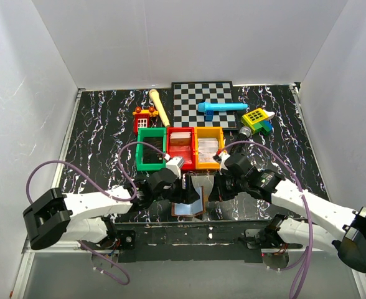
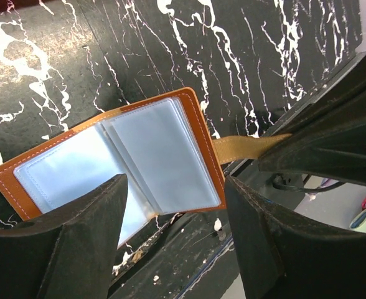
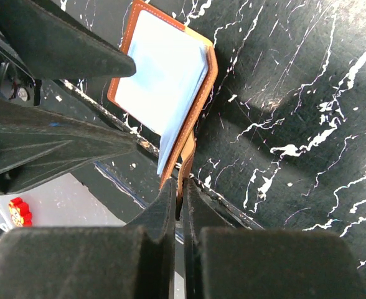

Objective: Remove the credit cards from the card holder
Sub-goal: Remove the credit card from the card holder.

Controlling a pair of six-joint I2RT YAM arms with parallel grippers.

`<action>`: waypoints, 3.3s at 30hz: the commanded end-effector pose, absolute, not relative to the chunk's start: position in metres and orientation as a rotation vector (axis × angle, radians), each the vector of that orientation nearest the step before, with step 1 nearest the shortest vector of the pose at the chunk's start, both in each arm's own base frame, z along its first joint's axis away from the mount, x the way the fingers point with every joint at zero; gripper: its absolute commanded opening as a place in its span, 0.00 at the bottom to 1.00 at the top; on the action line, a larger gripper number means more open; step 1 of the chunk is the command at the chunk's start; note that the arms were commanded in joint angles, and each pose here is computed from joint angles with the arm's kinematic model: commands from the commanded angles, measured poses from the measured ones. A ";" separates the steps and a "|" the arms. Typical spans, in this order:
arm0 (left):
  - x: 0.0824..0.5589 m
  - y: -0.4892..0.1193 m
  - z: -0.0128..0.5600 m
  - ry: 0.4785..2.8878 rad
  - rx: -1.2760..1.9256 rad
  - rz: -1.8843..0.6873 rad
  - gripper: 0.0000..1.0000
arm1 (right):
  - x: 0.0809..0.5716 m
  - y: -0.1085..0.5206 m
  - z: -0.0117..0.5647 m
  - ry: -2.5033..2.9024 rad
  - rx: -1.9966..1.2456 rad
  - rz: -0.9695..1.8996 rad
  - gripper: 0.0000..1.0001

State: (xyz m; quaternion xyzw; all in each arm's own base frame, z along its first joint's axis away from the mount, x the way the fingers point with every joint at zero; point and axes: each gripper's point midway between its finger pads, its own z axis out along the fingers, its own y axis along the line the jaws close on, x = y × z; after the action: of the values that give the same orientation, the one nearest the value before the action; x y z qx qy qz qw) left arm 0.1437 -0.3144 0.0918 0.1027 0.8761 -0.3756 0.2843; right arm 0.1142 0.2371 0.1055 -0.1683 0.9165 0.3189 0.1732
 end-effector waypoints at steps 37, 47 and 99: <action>0.151 -0.321 0.070 2.424 0.316 -0.876 0.47 | 0.110 0.259 0.137 2.525 -0.569 0.997 0.01; 0.152 -0.307 0.077 2.398 0.255 -0.867 0.45 | 0.111 0.258 0.136 2.531 -0.569 0.984 0.01; 0.156 -0.286 0.067 2.440 0.260 -0.708 0.50 | 0.111 0.256 0.135 2.540 -0.578 0.960 0.01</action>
State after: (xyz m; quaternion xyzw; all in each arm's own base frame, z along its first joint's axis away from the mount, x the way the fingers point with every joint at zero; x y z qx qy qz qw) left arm 0.1494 -0.2777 0.0588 0.0791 0.9191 -0.2677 0.2782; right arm 0.1067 0.2494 0.1197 -0.1946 0.9082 0.3307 0.1672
